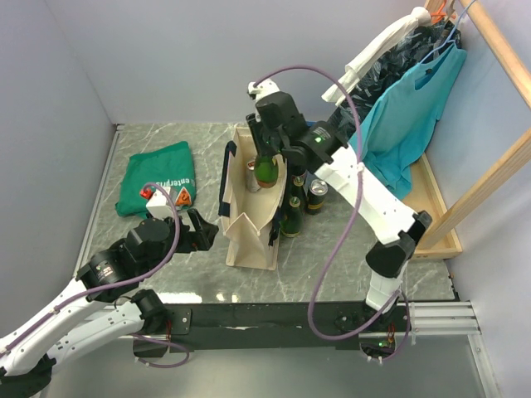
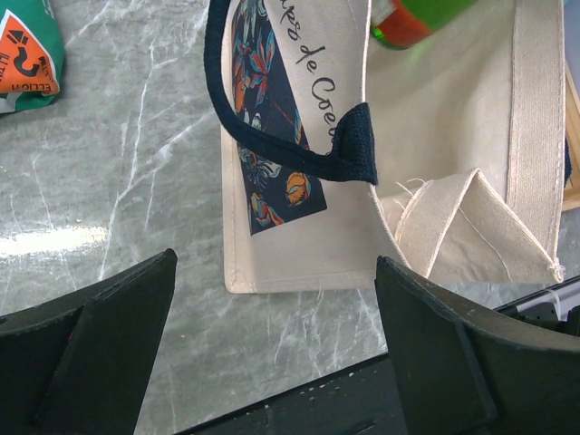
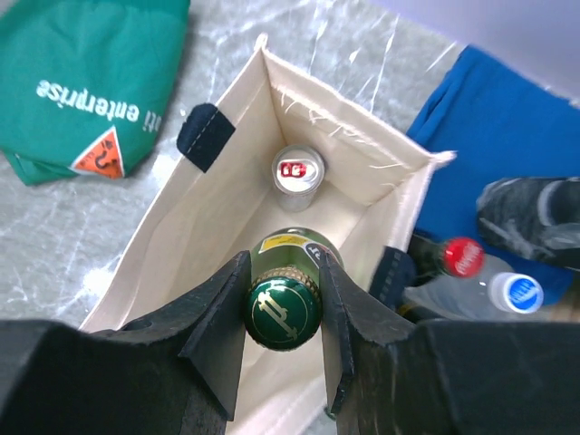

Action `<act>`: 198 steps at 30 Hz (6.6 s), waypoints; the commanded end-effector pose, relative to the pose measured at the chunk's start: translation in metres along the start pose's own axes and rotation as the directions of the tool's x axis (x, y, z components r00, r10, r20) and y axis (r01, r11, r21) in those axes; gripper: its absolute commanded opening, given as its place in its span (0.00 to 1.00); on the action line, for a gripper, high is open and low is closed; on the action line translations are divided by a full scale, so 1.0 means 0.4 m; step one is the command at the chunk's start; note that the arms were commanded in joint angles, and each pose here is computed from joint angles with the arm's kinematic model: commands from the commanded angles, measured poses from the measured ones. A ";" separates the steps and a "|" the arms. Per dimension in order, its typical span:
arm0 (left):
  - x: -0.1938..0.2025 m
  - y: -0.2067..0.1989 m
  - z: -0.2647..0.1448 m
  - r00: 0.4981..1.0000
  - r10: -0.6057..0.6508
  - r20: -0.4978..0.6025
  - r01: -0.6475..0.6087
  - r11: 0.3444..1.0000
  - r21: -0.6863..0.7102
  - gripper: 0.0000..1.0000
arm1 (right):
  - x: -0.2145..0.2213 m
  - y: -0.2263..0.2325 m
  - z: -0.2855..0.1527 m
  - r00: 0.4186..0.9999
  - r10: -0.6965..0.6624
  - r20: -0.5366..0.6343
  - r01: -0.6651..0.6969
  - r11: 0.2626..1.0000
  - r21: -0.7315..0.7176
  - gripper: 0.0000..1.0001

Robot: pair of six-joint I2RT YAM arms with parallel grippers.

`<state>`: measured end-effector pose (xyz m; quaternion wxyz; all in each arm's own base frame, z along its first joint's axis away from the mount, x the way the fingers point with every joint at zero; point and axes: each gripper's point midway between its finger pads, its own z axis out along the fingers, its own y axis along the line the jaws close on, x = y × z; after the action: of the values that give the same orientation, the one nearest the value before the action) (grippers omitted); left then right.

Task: Take the beverage out of the canvas bag
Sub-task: Take out the drink from the canvas bag, then place the drink at the center of the board.

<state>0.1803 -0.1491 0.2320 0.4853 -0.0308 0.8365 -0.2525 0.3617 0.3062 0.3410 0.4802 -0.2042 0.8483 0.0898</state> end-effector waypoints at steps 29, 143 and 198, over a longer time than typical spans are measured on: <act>-0.038 0.007 -0.023 0.996 -0.048 0.071 0.049 0.999 -0.006 0.96 | -0.223 -0.160 -0.470 0.843 0.150 0.516 -0.204 0.978 0.048 0.00; -0.024 0.016 0.001 0.999 -0.025 0.044 0.027 0.998 -0.053 0.96 | 0.254 -0.638 0.095 0.814 0.239 0.529 -0.512 0.727 0.458 0.00; -0.028 0.000 -0.008 0.999 -0.023 0.048 0.023 1.000 -0.005 0.96 | 0.155 -0.591 -0.106 0.831 0.184 0.525 -0.455 0.769 0.450 0.52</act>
<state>0.1832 -0.1401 0.2289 0.4899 -0.0512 0.8382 -0.2339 0.4141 0.0670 0.2653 0.6411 0.1179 0.7574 -0.0383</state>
